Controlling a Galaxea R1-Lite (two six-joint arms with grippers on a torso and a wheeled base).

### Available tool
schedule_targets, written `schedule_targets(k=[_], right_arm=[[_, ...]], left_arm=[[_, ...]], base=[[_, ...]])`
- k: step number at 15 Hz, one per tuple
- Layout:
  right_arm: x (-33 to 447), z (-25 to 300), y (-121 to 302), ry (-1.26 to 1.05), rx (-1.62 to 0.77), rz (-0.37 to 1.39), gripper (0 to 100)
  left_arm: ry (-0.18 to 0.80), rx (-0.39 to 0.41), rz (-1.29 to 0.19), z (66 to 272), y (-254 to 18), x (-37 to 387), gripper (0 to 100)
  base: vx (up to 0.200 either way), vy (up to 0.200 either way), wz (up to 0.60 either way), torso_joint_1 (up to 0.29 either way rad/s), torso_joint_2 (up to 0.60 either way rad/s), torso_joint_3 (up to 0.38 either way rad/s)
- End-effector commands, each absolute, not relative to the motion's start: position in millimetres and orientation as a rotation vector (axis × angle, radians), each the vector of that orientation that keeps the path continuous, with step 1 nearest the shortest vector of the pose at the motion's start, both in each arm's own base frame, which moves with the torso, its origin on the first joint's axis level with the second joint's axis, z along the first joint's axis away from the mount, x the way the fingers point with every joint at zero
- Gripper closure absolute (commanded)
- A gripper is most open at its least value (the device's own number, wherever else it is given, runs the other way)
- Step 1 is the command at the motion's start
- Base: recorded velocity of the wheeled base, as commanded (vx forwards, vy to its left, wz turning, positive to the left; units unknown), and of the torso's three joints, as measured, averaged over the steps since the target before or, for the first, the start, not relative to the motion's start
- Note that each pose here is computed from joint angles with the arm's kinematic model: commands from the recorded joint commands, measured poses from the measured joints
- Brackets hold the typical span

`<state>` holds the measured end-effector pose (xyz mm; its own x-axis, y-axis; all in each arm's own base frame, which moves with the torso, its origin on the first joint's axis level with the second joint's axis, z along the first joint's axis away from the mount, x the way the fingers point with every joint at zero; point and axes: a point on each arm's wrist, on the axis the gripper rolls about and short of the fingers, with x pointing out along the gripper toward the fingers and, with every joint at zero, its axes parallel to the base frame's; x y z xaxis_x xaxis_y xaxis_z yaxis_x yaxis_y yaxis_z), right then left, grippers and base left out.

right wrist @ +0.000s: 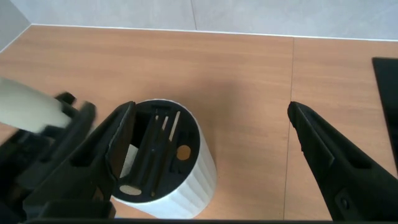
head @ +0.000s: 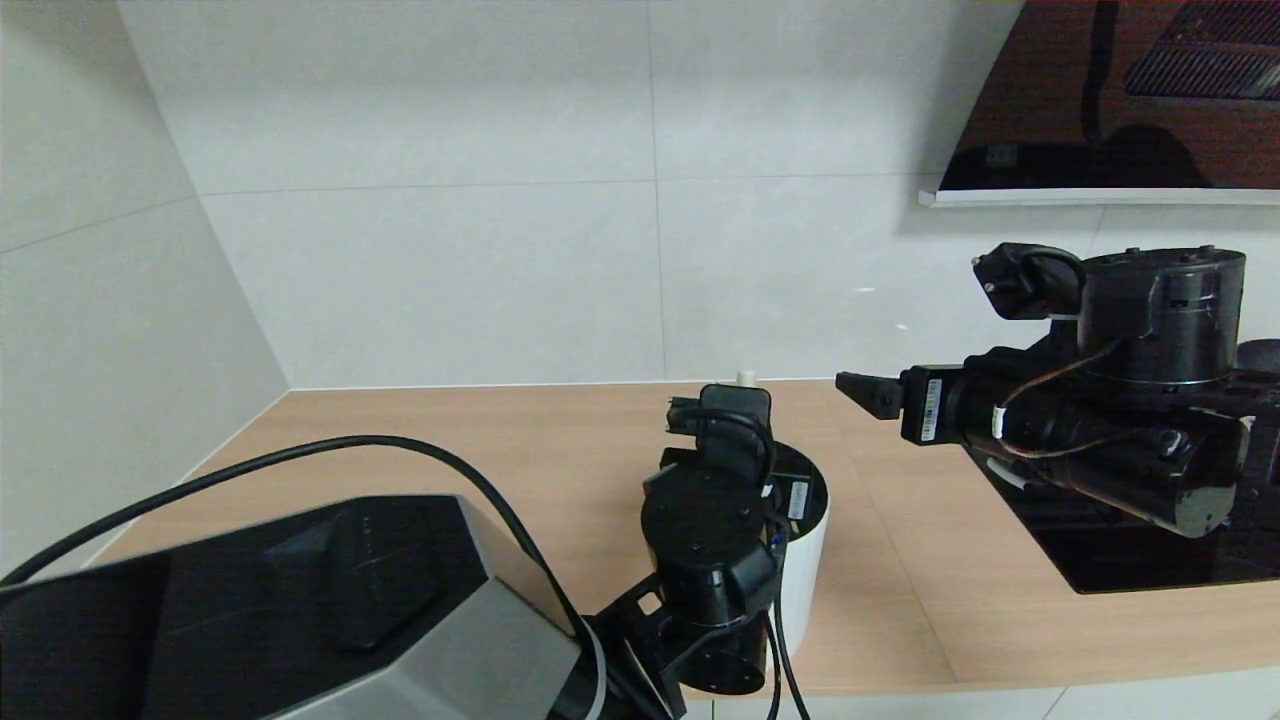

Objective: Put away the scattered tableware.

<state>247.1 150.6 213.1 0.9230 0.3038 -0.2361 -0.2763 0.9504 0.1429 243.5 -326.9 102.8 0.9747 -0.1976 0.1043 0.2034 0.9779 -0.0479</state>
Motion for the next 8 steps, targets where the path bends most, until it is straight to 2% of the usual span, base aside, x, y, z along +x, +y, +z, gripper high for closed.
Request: schedule_targets(k=[1,8], right_arm=[[247.6,212.2,151.0,0.262,0.106,0.298,0],[248.9,209.6,151.8,0.27,0.103,0.297,0]], left_arm=[[-0.079,-0.035,-0.203,90.6,-327.8,243.8,100],[-0.046,0.004,-0.207,74.2,-327.7,242.9,100]], base=[[0.0,0.0,0.0,0.0,0.0,0.0],[0.0,0.0,0.0,0.0,0.0,0.0]])
